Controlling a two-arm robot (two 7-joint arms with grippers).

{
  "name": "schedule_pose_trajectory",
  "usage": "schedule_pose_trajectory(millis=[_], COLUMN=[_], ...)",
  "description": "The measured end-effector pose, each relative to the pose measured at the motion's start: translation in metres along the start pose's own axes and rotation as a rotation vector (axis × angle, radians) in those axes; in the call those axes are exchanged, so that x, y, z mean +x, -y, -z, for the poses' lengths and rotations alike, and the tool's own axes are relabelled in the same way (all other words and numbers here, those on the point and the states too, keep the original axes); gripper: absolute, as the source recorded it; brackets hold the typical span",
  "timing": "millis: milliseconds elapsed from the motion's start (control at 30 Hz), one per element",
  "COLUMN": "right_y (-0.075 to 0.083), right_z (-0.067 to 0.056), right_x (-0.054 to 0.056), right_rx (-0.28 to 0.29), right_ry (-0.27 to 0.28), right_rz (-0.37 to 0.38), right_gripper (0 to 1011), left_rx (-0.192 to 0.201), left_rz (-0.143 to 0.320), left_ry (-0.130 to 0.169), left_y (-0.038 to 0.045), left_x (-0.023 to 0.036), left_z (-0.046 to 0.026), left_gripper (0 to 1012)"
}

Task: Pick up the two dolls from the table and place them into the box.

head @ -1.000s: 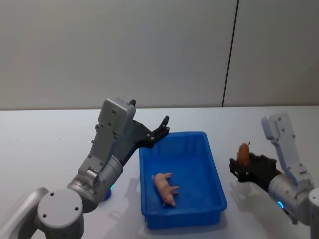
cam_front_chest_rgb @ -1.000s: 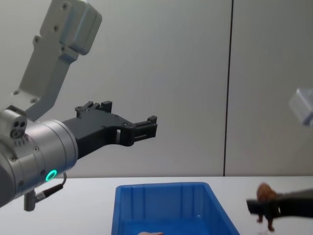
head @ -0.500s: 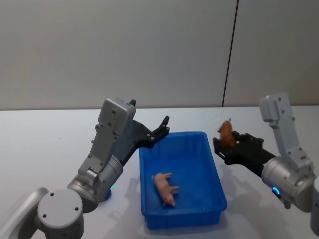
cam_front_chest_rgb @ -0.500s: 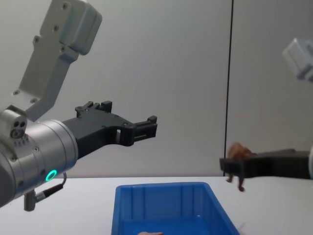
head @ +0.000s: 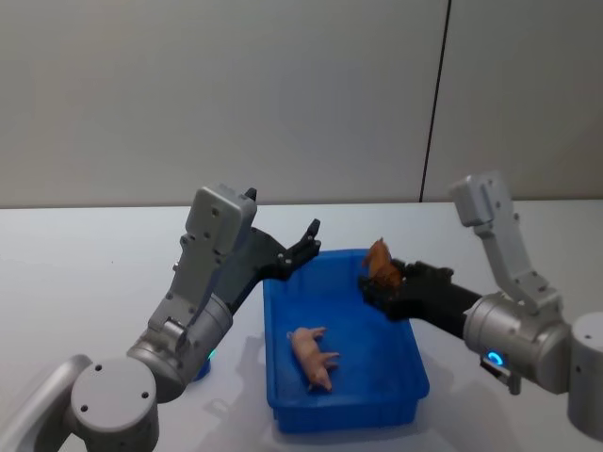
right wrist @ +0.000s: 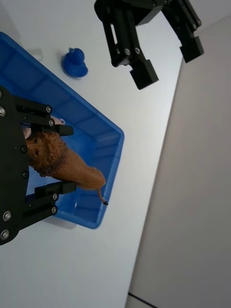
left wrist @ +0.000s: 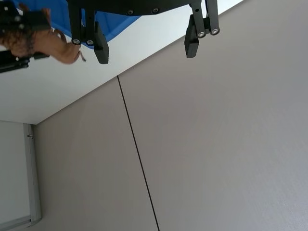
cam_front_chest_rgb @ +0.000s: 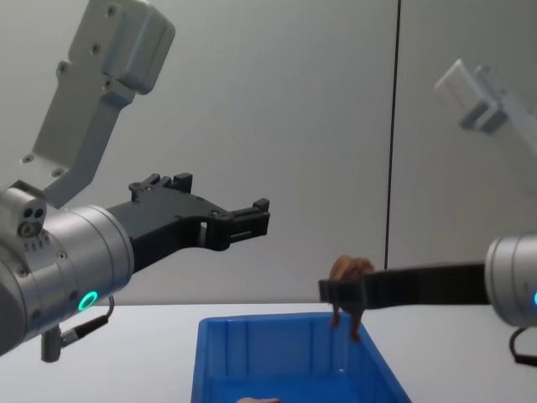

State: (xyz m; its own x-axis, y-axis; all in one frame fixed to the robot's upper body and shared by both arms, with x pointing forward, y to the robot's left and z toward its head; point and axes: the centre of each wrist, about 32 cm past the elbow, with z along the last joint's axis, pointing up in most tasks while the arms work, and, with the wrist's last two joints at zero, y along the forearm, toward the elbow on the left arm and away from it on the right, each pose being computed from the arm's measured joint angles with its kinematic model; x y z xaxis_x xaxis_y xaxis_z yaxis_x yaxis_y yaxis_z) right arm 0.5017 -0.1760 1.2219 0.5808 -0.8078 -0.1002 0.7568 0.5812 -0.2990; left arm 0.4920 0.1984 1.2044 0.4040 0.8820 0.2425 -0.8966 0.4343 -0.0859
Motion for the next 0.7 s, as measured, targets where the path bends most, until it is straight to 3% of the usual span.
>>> schedule_pose_trajectory(millis=[467,700], right_y=[-0.022,-0.034], right_z=[0.004,0.008], right_x=[-0.006,-0.01], right_rx=[-0.176,-0.259], right_ry=[-0.059,-0.077], right_rz=[-0.056,-0.063], right_gripper=[558,782], left_rx=[0.0,0.0], left_rz=[0.0,0.0], left_ry=[0.0,0.0], left_y=[0.0,0.0], left_x=[0.0,0.0], left_z=[0.0,0.0], left_gripper=[1001,1001])
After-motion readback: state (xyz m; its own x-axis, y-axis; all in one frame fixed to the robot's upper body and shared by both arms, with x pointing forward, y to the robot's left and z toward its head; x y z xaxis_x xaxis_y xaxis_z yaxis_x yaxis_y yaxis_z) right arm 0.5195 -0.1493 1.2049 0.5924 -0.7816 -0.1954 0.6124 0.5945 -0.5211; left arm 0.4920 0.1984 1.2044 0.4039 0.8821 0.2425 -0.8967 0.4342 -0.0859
